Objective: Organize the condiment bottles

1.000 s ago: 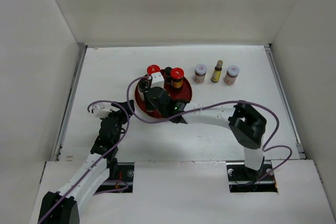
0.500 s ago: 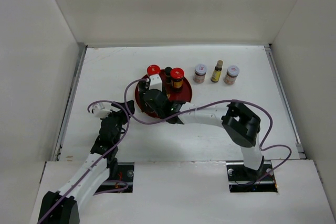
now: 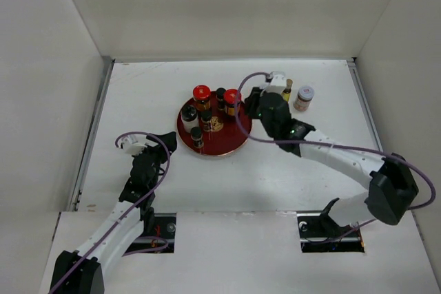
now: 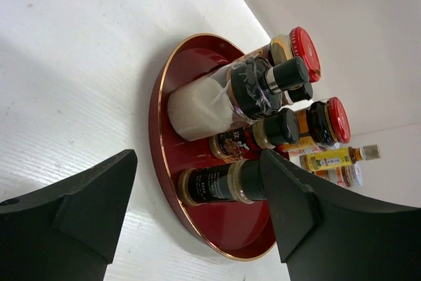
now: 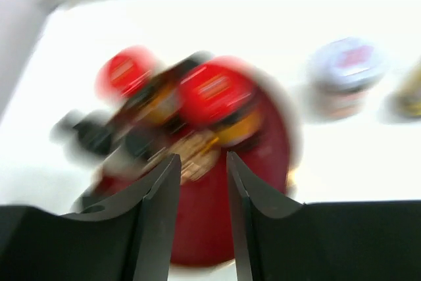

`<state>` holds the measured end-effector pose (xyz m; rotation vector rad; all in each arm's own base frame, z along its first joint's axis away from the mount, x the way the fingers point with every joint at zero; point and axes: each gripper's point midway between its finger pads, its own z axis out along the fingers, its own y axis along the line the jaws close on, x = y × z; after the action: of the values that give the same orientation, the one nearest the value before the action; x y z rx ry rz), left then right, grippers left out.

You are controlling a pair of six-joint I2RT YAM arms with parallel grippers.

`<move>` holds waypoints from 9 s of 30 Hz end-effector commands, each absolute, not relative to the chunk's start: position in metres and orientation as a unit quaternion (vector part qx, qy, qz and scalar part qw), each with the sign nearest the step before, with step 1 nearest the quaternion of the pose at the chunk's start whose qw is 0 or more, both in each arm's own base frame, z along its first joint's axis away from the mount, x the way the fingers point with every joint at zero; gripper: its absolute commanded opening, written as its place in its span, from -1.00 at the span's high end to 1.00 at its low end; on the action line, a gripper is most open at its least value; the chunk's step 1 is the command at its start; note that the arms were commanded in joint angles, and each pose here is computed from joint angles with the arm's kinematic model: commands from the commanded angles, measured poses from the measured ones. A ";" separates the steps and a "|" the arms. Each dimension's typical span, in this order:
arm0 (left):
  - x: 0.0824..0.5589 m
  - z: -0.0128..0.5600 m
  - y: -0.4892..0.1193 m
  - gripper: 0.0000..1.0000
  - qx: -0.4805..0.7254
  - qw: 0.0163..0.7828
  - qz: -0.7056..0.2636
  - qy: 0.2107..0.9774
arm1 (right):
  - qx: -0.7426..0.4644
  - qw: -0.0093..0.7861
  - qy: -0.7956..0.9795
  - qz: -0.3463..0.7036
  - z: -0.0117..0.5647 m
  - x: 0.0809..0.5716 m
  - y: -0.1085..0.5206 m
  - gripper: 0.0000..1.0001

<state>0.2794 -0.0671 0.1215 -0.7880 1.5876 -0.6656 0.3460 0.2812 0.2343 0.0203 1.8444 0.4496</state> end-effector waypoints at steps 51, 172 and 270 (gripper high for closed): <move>0.268 0.097 -0.074 -0.49 -0.299 0.594 -0.286 0.690 | 0.027 0.544 0.839 -0.001 0.157 0.460 0.205 -0.05; 0.267 0.093 -0.075 -0.50 -0.303 0.587 -0.288 0.694 | 0.017 0.597 0.798 0.077 0.194 0.426 0.281 0.37; 0.267 0.092 -0.078 -0.51 -0.298 0.586 -0.287 0.697 | -0.013 0.586 0.800 0.129 0.176 0.350 0.326 0.02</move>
<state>0.2834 -0.0839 0.1383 -0.6821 1.5534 -0.7082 0.3295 0.3010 0.1234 -0.1325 2.0226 0.1908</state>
